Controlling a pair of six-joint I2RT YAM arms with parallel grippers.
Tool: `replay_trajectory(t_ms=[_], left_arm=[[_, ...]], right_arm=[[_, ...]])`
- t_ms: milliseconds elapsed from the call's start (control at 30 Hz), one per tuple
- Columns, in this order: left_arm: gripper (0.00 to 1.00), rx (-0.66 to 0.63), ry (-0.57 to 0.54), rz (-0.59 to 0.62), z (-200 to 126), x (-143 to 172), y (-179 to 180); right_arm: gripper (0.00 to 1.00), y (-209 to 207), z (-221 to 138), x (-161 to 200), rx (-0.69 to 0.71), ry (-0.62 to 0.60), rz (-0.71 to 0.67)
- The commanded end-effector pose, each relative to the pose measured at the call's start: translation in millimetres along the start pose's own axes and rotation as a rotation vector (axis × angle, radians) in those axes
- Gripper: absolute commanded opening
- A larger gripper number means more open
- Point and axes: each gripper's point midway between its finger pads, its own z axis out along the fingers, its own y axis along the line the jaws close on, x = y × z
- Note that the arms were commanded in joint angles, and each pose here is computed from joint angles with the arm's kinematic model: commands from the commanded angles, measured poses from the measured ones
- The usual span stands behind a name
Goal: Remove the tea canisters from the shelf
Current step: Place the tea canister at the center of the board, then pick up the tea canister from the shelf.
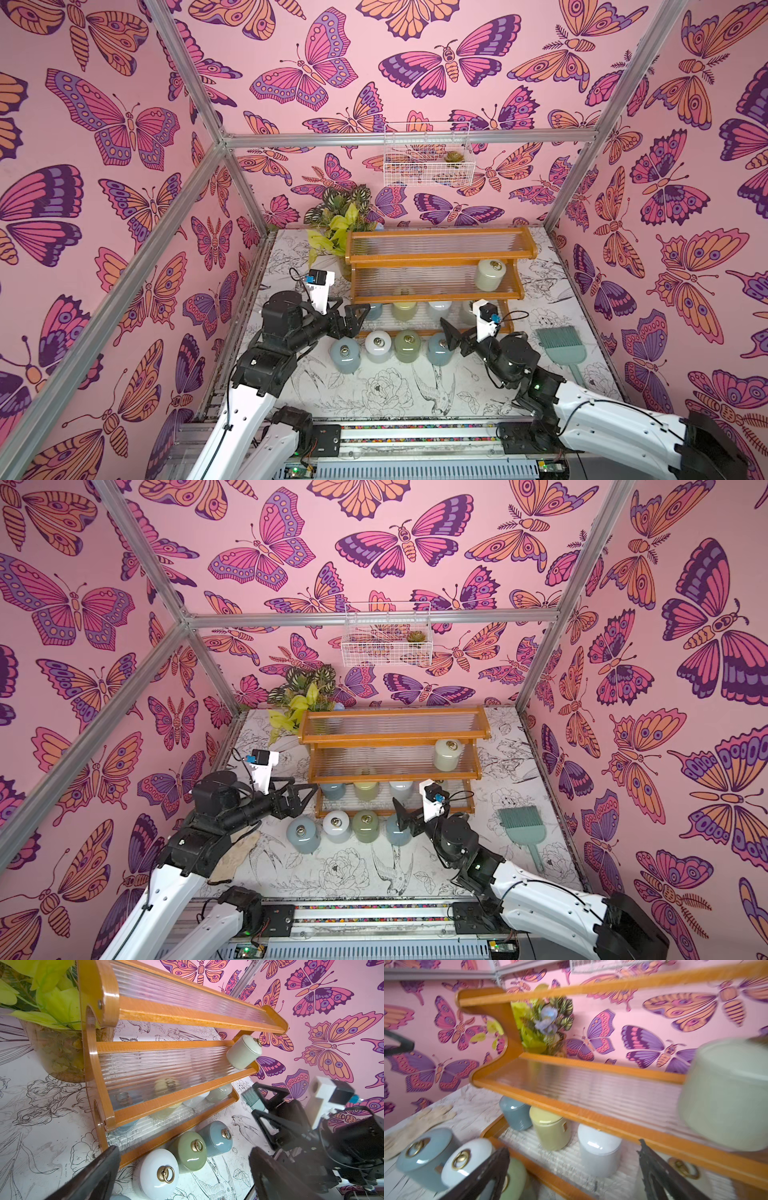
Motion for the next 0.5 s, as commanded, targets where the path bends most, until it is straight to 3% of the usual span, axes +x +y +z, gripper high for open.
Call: replay_trajectory(t_ms=[0, 233, 467], left_arm=[[1.00, 0.004, -0.007, 0.023, 2, -2, -1], [1.00, 0.026, 0.003, 0.034, 3, -2, -4], [1.00, 0.036, -0.016, 0.050, -3, -4, -9]], right_arm=[[0.99, -38, -7, -19, 0.233, -0.013, -0.044], [0.99, -82, -9, -44, 0.429, -0.042, -0.055], [0.99, -117, 3, -58, 0.494, -0.043, -0.025]])
